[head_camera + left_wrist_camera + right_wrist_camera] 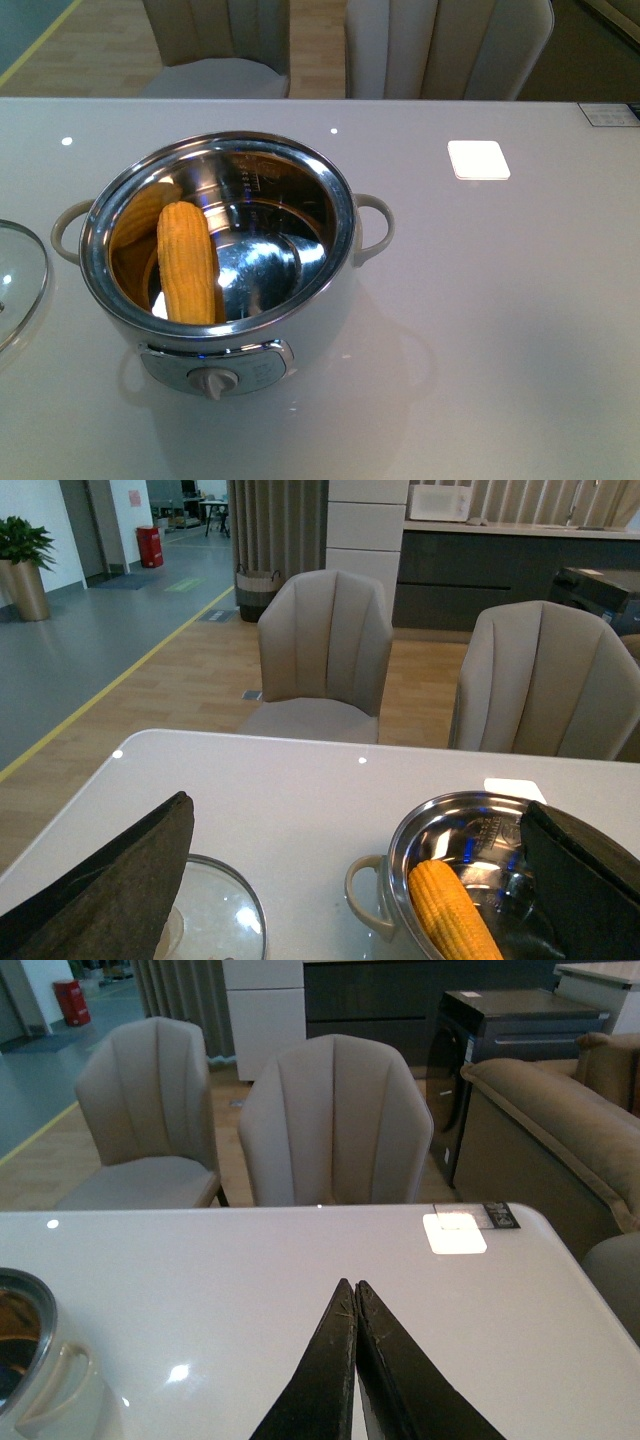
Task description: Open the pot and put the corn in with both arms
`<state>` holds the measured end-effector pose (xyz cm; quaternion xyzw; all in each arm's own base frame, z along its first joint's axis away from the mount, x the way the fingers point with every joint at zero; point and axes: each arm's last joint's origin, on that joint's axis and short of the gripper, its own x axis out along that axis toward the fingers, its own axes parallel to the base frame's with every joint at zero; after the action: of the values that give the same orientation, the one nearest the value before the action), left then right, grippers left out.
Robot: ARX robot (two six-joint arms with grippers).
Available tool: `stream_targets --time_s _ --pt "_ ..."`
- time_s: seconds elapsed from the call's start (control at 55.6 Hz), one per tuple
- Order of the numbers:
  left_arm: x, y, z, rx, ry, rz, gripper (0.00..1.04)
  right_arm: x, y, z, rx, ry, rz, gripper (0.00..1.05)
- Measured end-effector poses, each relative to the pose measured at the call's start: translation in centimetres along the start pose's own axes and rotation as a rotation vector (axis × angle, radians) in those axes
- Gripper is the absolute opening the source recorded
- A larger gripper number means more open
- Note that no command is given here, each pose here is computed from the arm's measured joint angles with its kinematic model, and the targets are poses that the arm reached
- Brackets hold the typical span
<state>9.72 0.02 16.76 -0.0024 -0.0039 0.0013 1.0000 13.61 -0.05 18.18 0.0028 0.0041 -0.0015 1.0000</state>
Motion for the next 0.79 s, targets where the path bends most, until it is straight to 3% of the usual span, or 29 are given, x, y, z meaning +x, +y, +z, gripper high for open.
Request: stream_targets --time_s 0.791 --pt "0.0 0.0 0.0 0.000 0.000 0.000 0.98 -2.6 0.0 -1.0 0.000 -0.026 0.001 0.02"
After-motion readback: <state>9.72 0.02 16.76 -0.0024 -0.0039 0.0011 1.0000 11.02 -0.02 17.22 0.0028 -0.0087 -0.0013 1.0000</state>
